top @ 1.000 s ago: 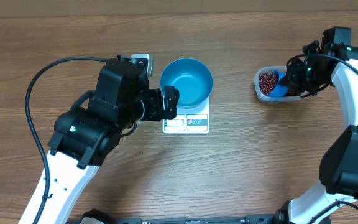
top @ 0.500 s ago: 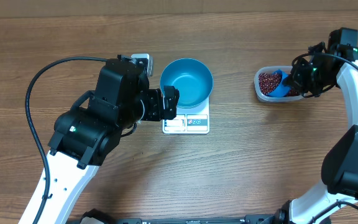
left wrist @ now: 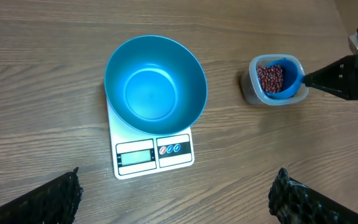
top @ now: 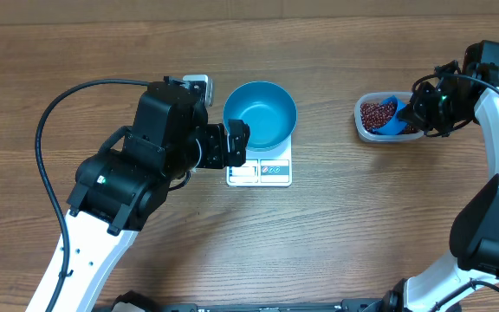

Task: Scoop item into bowl and weigh 150g on scale
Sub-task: 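Tilt and lift the bean-filled scoop up out of the tub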

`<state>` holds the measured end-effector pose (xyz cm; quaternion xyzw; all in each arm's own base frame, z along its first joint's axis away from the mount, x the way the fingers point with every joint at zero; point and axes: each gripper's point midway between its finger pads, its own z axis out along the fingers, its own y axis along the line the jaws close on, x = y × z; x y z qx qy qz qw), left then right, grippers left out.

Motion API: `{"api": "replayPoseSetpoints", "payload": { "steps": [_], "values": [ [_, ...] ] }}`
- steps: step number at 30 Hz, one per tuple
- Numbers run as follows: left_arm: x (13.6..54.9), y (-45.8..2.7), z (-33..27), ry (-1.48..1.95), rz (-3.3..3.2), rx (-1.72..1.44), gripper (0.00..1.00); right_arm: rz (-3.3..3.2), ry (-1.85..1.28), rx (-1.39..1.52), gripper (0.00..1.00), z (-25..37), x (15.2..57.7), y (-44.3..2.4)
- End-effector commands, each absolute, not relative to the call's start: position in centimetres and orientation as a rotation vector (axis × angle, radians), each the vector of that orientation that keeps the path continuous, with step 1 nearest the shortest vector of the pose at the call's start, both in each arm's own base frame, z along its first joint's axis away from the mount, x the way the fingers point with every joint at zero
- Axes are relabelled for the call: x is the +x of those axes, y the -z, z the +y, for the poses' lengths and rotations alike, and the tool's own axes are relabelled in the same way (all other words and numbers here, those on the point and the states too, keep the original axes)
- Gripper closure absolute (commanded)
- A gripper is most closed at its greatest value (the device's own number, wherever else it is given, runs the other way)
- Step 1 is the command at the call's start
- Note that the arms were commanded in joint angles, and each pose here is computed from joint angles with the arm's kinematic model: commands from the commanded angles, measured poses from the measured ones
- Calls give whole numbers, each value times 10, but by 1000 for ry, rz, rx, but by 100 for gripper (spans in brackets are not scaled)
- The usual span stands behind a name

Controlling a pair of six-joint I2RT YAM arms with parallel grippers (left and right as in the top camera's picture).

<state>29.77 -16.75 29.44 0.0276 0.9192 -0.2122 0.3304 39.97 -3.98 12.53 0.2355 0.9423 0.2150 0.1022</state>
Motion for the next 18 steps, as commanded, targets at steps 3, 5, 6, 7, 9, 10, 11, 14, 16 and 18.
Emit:
{"api": "replayPoseSetpoints", "payload": {
  "steps": [3, 5, 6, 7, 9, 10, 11, 14, 16, 18],
  "values": [
    [299, -304, -165, 549, 2372, 83, 0, 2748, -728, 728, 96, -43, 397, -131],
    [299, -304, -165, 550, 2372, 83, 1, 2735, -754, 734, 96, -45, 397, -133],
    [299, -304, -165, 550, 2372, 83, 0, 2728, -765, 736, 96, -46, 397, -134],
    [299, -304, -165, 550, 2372, 83, 1, 2726, -766, 744, 96, -48, 397, -134],
    [299, -304, -165, 550, 2372, 83, 0, 2725, -768, 746, 96, -50, 395, -134],
    [299, -304, -165, 550, 2372, 83, 0, 2722, -786, 730, 96, -50, 395, -135],
    [299, -304, -165, 549, 2372, 83, 0, 2716, -803, 729, 96, -50, 395, -136],
    [299, -304, -165, 550, 2372, 83, 0, 2687, -874, 729, 96, -47, 396, -142],
    [299, -304, -165, 549, 2372, 83, 0, 2663, -927, 709, 96, -45, 397, -146],
    [299, -304, -165, 549, 2372, 83, 0, 2646, -963, 708, 96, -46, 397, -149]
  ]
}}
